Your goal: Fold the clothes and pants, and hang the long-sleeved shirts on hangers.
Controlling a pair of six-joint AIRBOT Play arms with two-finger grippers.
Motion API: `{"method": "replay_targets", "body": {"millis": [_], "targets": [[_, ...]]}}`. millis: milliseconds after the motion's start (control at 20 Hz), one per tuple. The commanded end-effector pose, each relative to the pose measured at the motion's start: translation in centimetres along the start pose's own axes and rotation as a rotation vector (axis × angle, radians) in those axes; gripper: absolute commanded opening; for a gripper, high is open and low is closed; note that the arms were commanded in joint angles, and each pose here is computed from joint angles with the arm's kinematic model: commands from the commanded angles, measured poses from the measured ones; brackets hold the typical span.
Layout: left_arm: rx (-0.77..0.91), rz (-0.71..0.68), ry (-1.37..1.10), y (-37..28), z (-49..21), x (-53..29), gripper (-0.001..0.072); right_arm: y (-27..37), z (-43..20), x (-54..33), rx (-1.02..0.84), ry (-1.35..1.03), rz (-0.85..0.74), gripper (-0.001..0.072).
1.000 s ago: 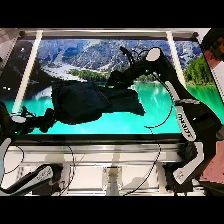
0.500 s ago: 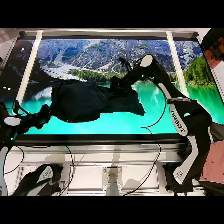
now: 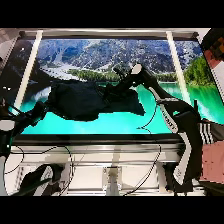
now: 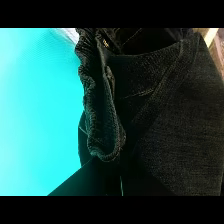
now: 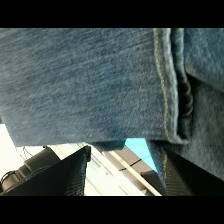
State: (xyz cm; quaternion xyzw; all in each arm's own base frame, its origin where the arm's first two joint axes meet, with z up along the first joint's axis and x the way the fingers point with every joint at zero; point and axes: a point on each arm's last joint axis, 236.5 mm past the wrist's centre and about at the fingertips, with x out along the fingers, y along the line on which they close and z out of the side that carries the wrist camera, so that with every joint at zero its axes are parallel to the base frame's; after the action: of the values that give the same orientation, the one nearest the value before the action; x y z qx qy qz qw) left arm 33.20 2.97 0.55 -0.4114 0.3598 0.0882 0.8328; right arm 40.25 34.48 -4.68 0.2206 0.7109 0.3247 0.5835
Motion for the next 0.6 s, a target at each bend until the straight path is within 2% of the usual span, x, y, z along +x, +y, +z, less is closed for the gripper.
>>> {"method": "replay_targets", "body": {"millis": [0, 250, 550], "targets": [[0.005, -0.005, -0.007, -0.2, 0.1, -0.2, 0.0036, -1.0, 0.1, 1.5, 0.022, 0.017, -0.009, 0.0519], [0.005, -0.005, -0.007, -0.2, 0.1, -0.2, 0.0036, -2.5, 0.2, 2.5, 0.034, 0.025, -0.038, 0.0516], [0.006, -0.005, -0.007, -0.2, 0.1, -0.2, 0.0036, -2.7, 1.6, -1.0, 0.003, -0.005, -0.061, 0.051]]}}
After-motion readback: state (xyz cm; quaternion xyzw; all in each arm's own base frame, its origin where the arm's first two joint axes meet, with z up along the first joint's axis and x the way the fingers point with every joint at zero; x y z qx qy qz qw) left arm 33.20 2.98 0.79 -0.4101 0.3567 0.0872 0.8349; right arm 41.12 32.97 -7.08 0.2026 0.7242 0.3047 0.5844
